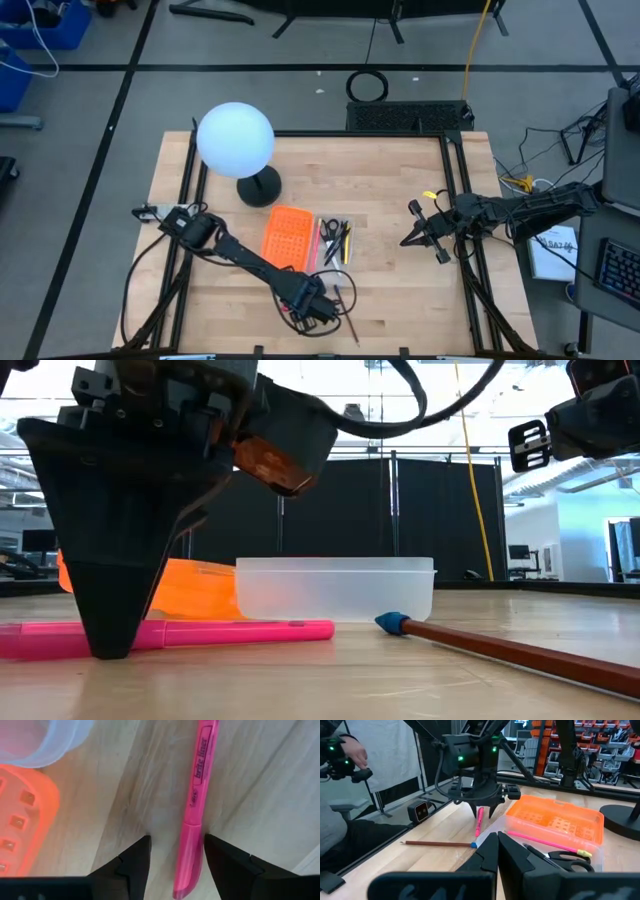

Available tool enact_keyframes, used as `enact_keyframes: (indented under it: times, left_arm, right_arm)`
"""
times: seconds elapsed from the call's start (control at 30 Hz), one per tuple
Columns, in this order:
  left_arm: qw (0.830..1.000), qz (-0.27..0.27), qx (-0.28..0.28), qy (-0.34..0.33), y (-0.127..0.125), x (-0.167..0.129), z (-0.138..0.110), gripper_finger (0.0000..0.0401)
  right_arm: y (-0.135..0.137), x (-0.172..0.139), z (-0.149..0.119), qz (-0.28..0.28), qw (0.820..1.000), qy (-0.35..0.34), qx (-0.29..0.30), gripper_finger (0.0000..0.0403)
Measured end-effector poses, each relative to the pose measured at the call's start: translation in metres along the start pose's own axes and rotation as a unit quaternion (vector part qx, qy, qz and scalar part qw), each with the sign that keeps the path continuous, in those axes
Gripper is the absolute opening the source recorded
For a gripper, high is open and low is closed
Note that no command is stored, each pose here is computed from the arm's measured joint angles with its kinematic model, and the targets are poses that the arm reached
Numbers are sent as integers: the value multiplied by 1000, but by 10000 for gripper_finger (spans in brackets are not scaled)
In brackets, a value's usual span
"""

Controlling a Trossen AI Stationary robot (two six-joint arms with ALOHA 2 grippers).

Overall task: Pick & place school supplies into a supply box
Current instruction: Put the pink pen into the transparent bin

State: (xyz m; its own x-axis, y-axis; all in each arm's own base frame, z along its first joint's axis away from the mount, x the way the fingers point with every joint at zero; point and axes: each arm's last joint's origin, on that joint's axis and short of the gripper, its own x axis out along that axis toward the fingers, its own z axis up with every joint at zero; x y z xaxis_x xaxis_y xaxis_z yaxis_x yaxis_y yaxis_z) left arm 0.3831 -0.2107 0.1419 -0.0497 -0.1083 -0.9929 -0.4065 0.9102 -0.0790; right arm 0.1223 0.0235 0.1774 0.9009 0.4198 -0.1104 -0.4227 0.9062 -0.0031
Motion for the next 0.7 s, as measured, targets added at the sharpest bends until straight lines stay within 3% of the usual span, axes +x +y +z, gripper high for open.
enact_keyframes:
  times: [0.27,0.5,0.7]
  left_arm:
    - [1000,7,10,-14,3,8,0,159]
    - [998,18,55,-10,5,14,-3,41]
    - [993,9,113,-21,-4,6,-3,39]
  right_arm:
    - [0,0,0,0,1000,-2,0,0]
    - [0,0,0,0,1000,-1,0,0]
    - [0,0,0,0,1000,-2,0,0]
